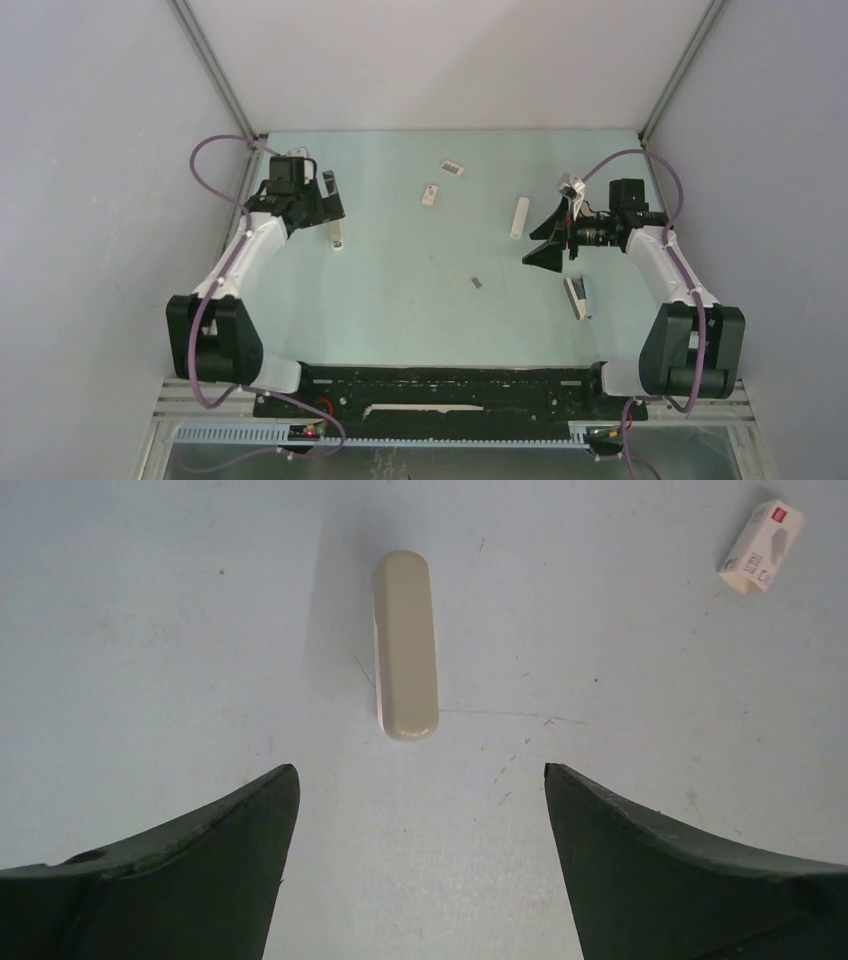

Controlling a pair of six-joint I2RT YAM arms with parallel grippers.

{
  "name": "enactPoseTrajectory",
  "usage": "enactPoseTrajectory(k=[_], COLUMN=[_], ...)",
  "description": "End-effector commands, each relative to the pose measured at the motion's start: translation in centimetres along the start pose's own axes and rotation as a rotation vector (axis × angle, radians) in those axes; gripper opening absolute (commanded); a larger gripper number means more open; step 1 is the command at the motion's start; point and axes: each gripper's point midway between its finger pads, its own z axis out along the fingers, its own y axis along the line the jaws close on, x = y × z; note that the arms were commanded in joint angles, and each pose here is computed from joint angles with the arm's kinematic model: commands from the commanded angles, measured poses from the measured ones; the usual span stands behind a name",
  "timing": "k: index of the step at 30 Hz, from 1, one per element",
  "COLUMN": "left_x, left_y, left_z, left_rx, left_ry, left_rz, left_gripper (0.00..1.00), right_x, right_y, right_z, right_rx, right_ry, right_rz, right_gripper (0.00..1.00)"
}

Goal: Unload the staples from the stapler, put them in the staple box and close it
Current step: Place the stapler at the center of the board.

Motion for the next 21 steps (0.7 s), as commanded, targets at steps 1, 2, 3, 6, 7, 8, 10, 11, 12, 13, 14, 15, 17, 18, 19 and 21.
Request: enactPoseTrajectory(k=[1, 2, 3, 6, 7, 8, 10, 11, 12, 13, 14, 15, 17, 18, 19, 21], left_x=[-1.9, -2.1, -2.3, -2.3, -2.2, -2.1, -1.8, -1.6, -1.4, -1.1, -0.8, -0.5, 0.0, 0.2, 0.3, 0.4], left_y=[0.1, 0.2, 0.2, 0.2, 0.1, 0.1, 0.3, 0.5, 0.8, 1.1, 1.3, 1.4, 0.8, 0.4, -0.1, -0.9], left_z=[-2.9, -3.5, -4.2, -5.7, -6.1, -6.6, -7.1, -7.3, -7.4, -7.4, -7.4, -7.5, -7.8, -8.1, -8.4, -9.3], left_rx=[0.034, 0.038, 0.044, 0.066, 0.074, 0.082, 0.091, 0.091, 0.082, 0.069, 0.067, 0.074, 0.115, 0.146, 0.179, 0.241], left_ry=[-0.146, -0.167, -0.185, -0.223, -0.229, -0.242, -0.256, -0.263, -0.27, -0.276, -0.276, -0.275, -0.279, -0.288, -0.302, -0.335], left_rz=[-0.022, -0.025, -0.026, -0.022, -0.025, -0.03, -0.051, -0.067, -0.084, -0.105, -0.122, -0.128, -0.132, -0.13, -0.128, -0.125], left_gripper=[1.0, 1.0, 1.0, 1.0, 1.0, 1.0, 1.0, 1.0, 1.0, 1.0, 1.0, 1.0, 1.0, 1.0, 1.0, 1.0], right_x=[-0.6, -0.6, -0.5, -0.6, -0.7, -0.9, -1.0, -1.3, -1.3, -1.4, -1.4, -1.4, -1.5, -1.6, -1.6, -1.9], right_y=[0.5, 0.5, 0.6, 0.5, 0.6, 0.5, 0.7, 0.7, 0.9, 0.9, 1.0, 1.0, 1.0, 1.0, 0.9, 0.8], right_z=[-0.8, -0.9, -1.0, -1.5, -1.7, -1.9, -2.2, -2.3, -2.4, -2.6, -2.7, -2.8, -3.0, -3.1, -3.2, -3.4], right_rx=[0.028, 0.032, 0.037, 0.057, 0.062, 0.071, 0.08, 0.084, 0.087, 0.092, 0.096, 0.103, 0.119, 0.131, 0.141, 0.162], right_ry=[-0.006, -0.001, 0.007, 0.022, 0.027, 0.034, 0.047, 0.052, 0.058, 0.065, 0.069, 0.076, 0.088, 0.094, 0.1, 0.106], right_rz=[-0.028, -0.03, -0.028, -0.029, -0.029, -0.036, -0.036, -0.042, -0.043, -0.043, -0.046, -0.045, -0.043, -0.041, -0.037, -0.032], right_gripper=[0.97, 0.97, 0.97, 0.97, 0.97, 0.97, 0.97, 0.97, 0.97, 0.97, 0.97, 0.97, 0.97, 0.97, 0.97, 0.97])
